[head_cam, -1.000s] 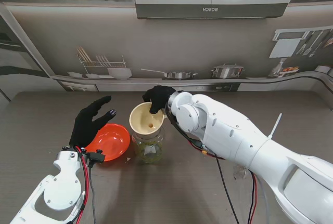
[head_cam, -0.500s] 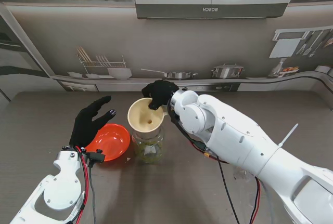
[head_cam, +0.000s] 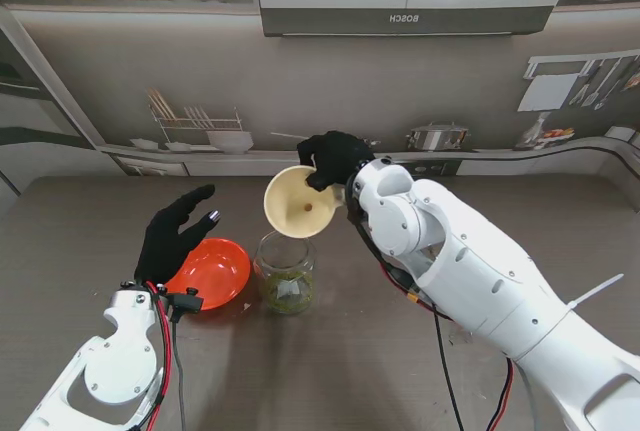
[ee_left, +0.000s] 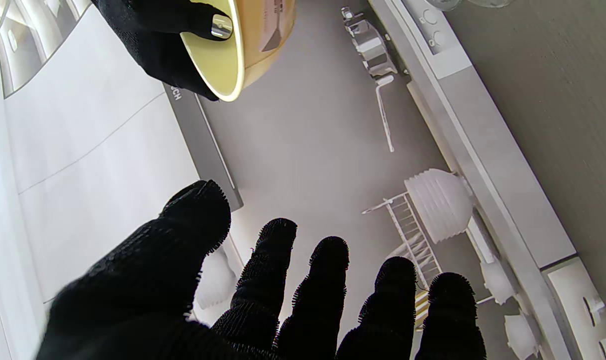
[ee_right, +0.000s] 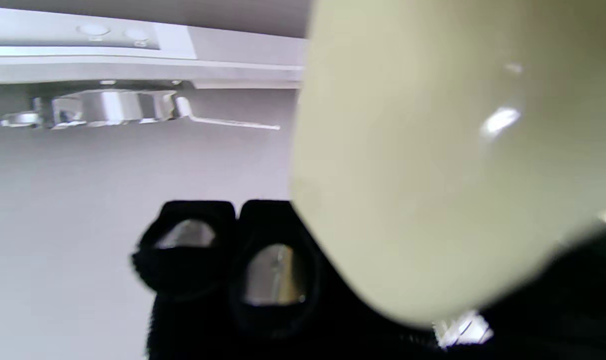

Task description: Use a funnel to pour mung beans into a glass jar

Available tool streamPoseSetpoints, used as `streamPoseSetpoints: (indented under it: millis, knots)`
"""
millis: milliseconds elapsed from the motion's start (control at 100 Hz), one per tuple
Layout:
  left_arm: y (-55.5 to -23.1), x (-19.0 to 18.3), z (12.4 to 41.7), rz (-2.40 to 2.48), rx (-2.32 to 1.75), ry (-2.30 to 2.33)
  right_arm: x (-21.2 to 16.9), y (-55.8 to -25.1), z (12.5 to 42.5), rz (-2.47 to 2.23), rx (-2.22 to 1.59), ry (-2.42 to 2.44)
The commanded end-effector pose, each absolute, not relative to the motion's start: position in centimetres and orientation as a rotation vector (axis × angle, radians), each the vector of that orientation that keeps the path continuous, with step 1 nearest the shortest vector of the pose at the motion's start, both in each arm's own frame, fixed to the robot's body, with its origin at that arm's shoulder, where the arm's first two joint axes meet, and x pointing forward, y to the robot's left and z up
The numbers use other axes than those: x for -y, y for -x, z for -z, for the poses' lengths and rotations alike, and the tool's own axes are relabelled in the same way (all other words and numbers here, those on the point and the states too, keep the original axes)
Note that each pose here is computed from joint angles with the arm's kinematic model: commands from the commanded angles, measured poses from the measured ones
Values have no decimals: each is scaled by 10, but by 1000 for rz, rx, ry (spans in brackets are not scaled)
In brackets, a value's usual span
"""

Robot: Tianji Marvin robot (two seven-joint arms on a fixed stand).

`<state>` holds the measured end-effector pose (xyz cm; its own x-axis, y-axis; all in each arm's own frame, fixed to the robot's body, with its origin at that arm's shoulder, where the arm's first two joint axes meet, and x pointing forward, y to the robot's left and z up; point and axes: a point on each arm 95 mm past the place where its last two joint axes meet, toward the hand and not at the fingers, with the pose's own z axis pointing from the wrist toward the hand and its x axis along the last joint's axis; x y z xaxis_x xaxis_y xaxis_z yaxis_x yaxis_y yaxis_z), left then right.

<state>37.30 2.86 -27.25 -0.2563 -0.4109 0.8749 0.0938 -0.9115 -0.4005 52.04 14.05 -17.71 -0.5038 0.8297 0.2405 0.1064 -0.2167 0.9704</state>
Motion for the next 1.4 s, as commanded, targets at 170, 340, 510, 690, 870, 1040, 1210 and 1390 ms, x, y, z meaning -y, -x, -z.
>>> streamPoseSetpoints:
  millis: [170, 340, 510, 690, 870, 1040, 1210, 1390]
  knots:
    - [-373, -23, 272, 2244, -419, 1692, -102, -528, 188, -1665, -1480, -1139]
    - [-374, -22, 274, 2244, -430, 1696, -81, -531, 208, -1606, -1476, -1137]
    - [-374, -22, 275, 2242, -440, 1701, -67, -532, 235, -1566, -1482, -1131]
    - [-374, -21, 276, 2241, -448, 1709, -56, -532, 261, -1526, -1507, -1109]
    - [-374, -20, 277, 2241, -453, 1714, -47, -532, 283, -1478, -1561, -1079]
    - [-374, -20, 277, 2240, -455, 1719, -40, -533, 299, -1455, -1586, -1075]
    - [-374, -19, 277, 2239, -453, 1720, -36, -531, 313, -1437, -1620, -1069]
    - [-374, -19, 277, 2238, -452, 1723, -34, -528, 323, -1427, -1657, -1069]
